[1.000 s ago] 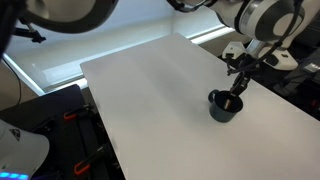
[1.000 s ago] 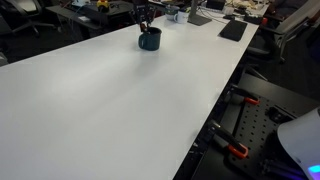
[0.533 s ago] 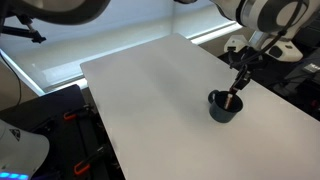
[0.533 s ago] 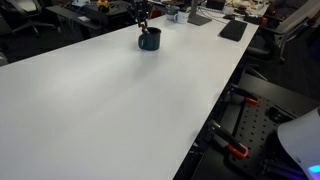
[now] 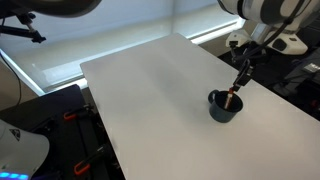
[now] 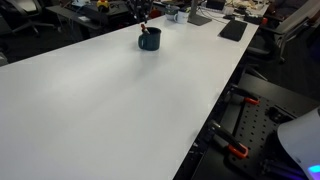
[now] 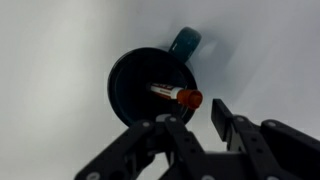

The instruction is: Remove the marker from the mug

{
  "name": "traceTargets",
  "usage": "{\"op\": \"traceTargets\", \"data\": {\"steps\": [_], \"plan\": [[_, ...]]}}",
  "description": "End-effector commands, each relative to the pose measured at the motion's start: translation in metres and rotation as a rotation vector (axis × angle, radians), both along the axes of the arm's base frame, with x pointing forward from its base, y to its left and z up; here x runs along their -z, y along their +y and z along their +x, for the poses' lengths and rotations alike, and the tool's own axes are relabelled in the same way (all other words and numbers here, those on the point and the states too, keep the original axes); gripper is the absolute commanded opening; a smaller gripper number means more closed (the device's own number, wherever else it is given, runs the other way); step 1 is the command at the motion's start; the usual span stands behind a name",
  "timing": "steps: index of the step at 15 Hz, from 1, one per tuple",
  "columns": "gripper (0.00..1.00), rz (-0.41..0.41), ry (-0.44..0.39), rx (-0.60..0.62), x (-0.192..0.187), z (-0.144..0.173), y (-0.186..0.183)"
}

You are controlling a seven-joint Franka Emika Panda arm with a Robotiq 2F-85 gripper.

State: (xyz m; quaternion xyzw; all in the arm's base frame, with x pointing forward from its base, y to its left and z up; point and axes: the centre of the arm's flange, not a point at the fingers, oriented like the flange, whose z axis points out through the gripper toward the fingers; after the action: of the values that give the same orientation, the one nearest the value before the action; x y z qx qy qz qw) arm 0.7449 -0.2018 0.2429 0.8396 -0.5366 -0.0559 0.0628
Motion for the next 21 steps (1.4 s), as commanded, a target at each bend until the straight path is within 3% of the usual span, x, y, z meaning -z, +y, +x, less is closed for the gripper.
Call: {"op": "traceTargets", "data": {"steps": [1,2,3,6,16,17,21], "plan": [[0.42,0.004,0.009,-0.007,0.001,-0.001,0.0],[0.48,0.007,0.015,-0.012,0.002,-0.002,0.0],[0.8,0.008,0.018,-0.013,0.002,-0.002,0.0],[1.0,0.003,0.025,-0.014,0.007,-0.004,0.0],[1.0,0.001,0.039,-0.003,0.021,-0.004,-0.002],[0.84,0.002,0.04,-0.003,0.022,-0.004,-0.002],[0.49,-0.013,0.027,0.0,0.024,-0.005,-0.002]]}}
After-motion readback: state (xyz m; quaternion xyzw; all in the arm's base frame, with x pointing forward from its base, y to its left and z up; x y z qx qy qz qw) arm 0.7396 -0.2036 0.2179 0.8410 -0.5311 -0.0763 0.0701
